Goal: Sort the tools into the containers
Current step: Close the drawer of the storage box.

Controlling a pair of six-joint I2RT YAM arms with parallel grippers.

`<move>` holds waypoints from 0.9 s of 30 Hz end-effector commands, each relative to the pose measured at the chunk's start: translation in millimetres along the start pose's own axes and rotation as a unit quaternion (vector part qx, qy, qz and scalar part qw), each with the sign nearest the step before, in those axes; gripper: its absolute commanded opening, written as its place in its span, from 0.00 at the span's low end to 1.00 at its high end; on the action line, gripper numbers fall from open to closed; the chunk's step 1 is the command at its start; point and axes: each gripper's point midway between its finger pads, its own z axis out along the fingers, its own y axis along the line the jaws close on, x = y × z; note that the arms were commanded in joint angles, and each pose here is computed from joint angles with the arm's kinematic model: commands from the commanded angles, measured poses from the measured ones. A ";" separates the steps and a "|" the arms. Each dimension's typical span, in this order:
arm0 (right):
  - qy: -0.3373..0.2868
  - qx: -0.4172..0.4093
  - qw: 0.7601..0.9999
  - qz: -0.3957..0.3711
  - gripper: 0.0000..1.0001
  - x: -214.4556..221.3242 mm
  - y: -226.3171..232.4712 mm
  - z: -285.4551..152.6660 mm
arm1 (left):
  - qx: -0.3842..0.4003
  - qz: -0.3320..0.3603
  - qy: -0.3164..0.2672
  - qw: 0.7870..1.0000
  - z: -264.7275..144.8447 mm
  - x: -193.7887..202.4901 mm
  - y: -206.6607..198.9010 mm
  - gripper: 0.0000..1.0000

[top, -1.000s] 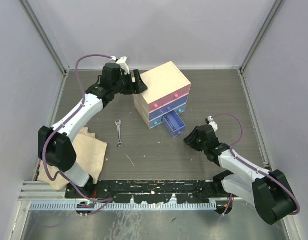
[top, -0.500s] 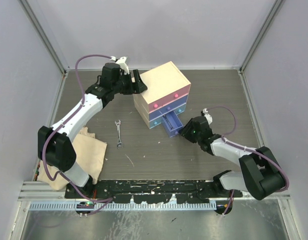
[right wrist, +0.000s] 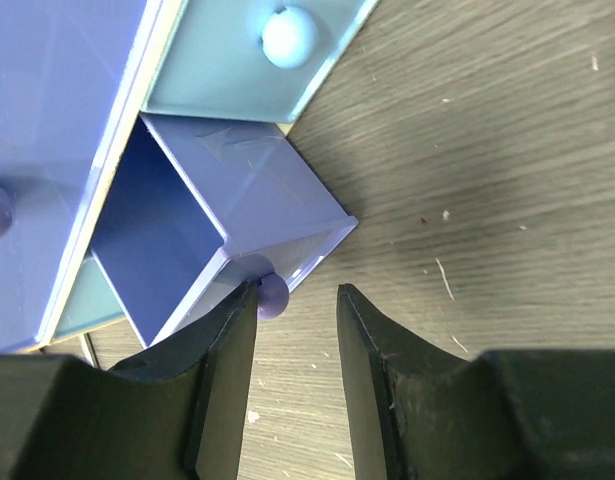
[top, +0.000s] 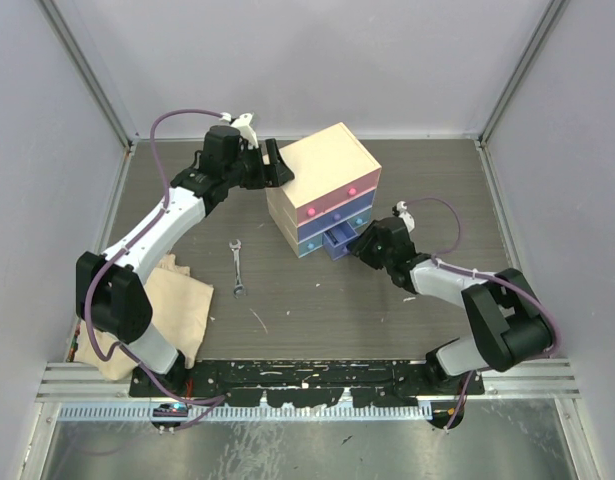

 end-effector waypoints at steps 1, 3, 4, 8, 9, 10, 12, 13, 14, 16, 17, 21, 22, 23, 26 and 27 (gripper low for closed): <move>-0.033 -0.055 0.998 0.010 0.43 -24.5 38.2 8.0 | 0.007 0.009 0.042 0.999 8.6 22.6 -3.9 0.73; -0.034 -0.064 0.997 0.018 0.43 -25.6 43.2 12.3 | 0.007 0.010 0.044 0.999 8.9 23.7 -4.5 0.73; -0.035 -0.069 0.997 0.023 0.43 -26.5 45.9 14.4 | 0.007 0.010 0.044 0.999 8.8 23.3 -4.4 0.73; -0.041 -0.079 0.995 0.037 0.44 -29.5 51.4 22.7 | 0.008 0.012 0.045 0.999 9.0 24.1 -5.5 0.73; -0.043 -0.081 0.995 0.038 0.44 -30.8 52.8 24.0 | 0.008 0.012 0.045 0.999 9.3 24.5 -5.1 0.73; -0.046 -0.083 0.995 0.040 0.44 -32.3 54.0 25.8 | 0.008 0.012 0.047 0.999 9.9 25.7 -5.1 0.73; -0.048 -0.087 0.994 0.042 0.44 -34.6 56.1 29.7 | 0.009 0.012 0.048 0.999 10.7 26.2 -5.7 0.73; -0.048 -0.089 0.994 0.043 0.44 -35.5 57.5 31.5 | 0.009 0.012 0.048 0.999 10.5 26.2 -6.0 0.73; -0.048 -0.092 0.994 0.045 0.44 -36.2 58.8 33.4 | 0.009 0.012 0.049 0.999 10.7 27.0 -6.3 0.73; -0.046 -0.097 0.993 0.049 0.44 -36.9 61.1 37.2 | 0.009 0.013 0.049 0.999 10.9 27.2 -6.1 0.73; -0.045 -0.102 0.993 0.050 0.44 -38.1 63.3 39.1 | 0.009 0.013 0.049 0.999 10.9 27.1 -6.0 0.73; -0.038 -0.116 0.991 0.051 0.45 -37.4 68.7 45.4 | 0.009 0.014 0.050 0.999 11.2 28.0 -6.5 0.73; -0.038 -0.117 0.991 0.052 0.45 -38.0 68.4 46.3 | 0.009 0.014 0.051 0.999 11.2 28.0 -6.3 0.73; -0.038 -0.117 0.991 0.052 0.45 -38.3 68.3 46.6 | 0.009 0.014 0.052 0.999 11.6 28.4 -6.2 0.73; -0.047 -0.111 0.992 0.043 0.46 -41.3 64.6 44.1 | 0.009 0.015 0.051 0.999 11.6 28.2 -6.0 0.73; -0.051 -0.107 0.992 0.040 0.46 -42.5 62.1 42.6 | 0.009 0.016 0.051 0.999 11.5 28.2 -5.9 0.73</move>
